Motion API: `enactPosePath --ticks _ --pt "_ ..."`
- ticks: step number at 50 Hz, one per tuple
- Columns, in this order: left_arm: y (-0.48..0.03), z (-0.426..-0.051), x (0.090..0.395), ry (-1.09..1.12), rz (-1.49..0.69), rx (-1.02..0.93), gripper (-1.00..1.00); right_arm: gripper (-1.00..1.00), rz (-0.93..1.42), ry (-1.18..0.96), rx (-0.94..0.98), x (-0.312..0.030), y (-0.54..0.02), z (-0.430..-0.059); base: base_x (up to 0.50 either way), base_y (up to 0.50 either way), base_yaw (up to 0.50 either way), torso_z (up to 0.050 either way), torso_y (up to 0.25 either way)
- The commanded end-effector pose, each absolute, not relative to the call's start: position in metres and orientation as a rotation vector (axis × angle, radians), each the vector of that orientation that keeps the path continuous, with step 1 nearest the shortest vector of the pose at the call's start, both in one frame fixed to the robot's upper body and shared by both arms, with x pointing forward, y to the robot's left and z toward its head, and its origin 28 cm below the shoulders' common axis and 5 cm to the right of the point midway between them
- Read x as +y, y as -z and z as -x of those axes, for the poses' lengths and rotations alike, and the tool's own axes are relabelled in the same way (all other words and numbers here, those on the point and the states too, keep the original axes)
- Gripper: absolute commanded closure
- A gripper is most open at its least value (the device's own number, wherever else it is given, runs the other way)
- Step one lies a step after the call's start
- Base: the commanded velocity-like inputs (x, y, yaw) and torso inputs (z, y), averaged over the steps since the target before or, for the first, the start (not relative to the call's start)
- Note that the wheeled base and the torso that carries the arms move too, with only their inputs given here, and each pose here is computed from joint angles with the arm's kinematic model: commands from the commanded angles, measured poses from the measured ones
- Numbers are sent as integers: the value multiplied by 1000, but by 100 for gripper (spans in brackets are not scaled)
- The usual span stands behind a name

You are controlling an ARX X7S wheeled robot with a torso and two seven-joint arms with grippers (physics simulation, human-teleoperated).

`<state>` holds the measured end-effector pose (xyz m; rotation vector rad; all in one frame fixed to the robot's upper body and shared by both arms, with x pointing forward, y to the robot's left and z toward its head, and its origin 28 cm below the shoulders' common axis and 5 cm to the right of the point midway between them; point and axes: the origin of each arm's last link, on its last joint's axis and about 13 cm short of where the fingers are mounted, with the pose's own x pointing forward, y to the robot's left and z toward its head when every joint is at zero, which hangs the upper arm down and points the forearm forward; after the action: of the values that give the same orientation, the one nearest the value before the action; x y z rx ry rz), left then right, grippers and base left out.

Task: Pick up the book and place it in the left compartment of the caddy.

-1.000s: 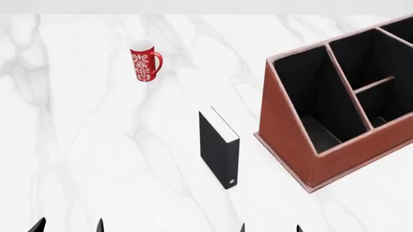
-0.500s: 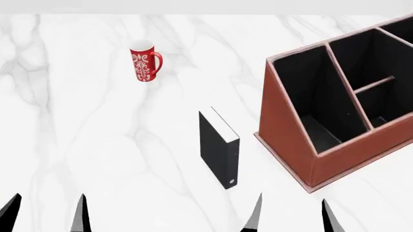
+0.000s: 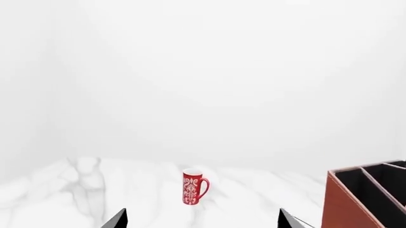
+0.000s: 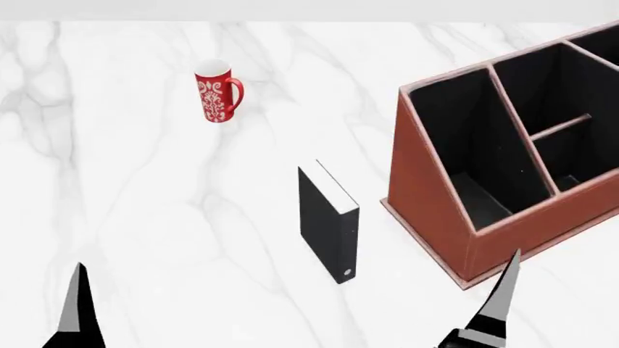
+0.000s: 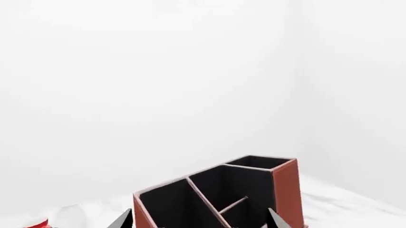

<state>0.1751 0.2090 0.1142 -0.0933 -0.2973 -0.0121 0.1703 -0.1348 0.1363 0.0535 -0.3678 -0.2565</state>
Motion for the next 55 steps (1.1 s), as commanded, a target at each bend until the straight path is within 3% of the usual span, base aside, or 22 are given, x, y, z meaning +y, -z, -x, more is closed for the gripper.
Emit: enactPosePath --ticks 1,10,26,55 --pt "-122 -172 212 1 95 -327 -100 -100 -41 319 -407 -145 -148 -160 0 0 0 0 0" --pt "-122 -171 211 -1 90 -329 -100 -100 -13 301 -395 -143 -146 -162 34 0 0 0 0" --pt "-125 -170 211 -1 90 -337 -100 -100 -31 275 -381 -142 -144 -164 500 -10 0 0 0" --pt "-124 -168 211 12 94 -332 -100 -100 -68 232 -384 -140 -143 -165 168 -490 0 0 1"
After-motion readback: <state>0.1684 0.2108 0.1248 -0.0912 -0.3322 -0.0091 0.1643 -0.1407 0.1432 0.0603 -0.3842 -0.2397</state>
